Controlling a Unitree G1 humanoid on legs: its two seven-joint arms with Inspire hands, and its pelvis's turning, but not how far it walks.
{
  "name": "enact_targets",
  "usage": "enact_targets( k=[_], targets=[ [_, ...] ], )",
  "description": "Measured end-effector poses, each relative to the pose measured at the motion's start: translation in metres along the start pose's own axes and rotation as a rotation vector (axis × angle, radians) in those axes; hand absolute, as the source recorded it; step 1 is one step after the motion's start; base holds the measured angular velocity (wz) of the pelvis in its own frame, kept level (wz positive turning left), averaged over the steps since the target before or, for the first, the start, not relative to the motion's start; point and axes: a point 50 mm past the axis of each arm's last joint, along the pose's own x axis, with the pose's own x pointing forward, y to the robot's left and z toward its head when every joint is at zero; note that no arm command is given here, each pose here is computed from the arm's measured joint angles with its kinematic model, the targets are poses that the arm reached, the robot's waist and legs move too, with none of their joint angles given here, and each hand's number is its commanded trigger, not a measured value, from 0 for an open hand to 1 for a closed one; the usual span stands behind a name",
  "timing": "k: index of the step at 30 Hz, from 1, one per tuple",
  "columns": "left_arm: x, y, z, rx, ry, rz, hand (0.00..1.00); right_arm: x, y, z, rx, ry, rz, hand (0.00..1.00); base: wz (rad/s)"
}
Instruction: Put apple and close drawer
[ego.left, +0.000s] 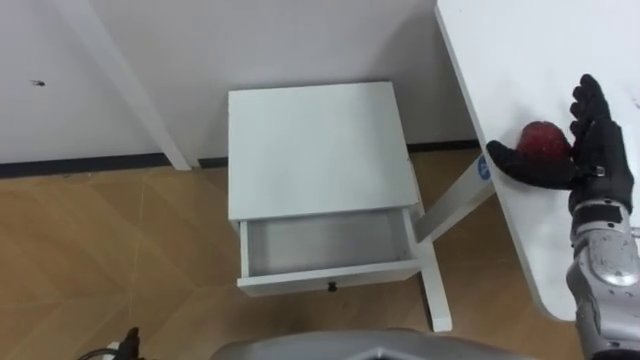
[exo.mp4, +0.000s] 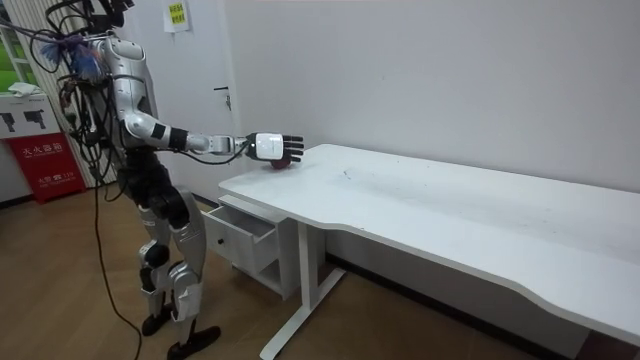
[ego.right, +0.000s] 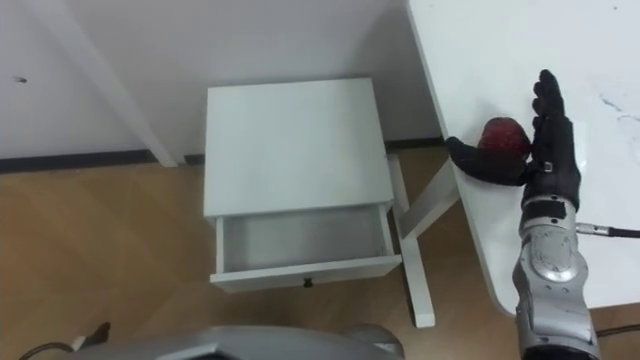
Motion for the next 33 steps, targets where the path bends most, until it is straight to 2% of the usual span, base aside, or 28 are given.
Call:
enact_targets(
  k=[3,17,18,19,20,33],
  targets=[
    [0.000,-0.001,-0.001,0.016,0.006,-0.014,0.00,-0.001,0.000,-0.011,-0.007,0.054,0.004,0.00,0.04],
    [-0.001,-0.002,-0.005,0.087,0.019,-0.033,0.00,0.000,-0.003,-0.014,-0.008,0.072,0.007,0.00,0.01],
    [-0.001,-0.001,-0.005,0.087,0.020,-0.035,0.00,0.000,-0.004,-0.014,-0.007,0.072,0.002,0.36,0.00],
    [-0.001,-0.001,-0.007,0.092,0.022,-0.038,0.00,0.000,-0.004,-0.015,-0.008,0.073,0.000,0.90,0.00],
    [-0.002,-0.001,-0.007,0.093,0.024,-0.038,0.00,0.000,-0.004,-0.015,-0.009,0.073,0.000,1.00,0.00],
    [-0.001,0.004,-0.009,0.078,0.031,-0.029,0.00,0.012,-0.022,-0.017,-0.044,0.081,-0.123,1.00,0.02]
  ],
)
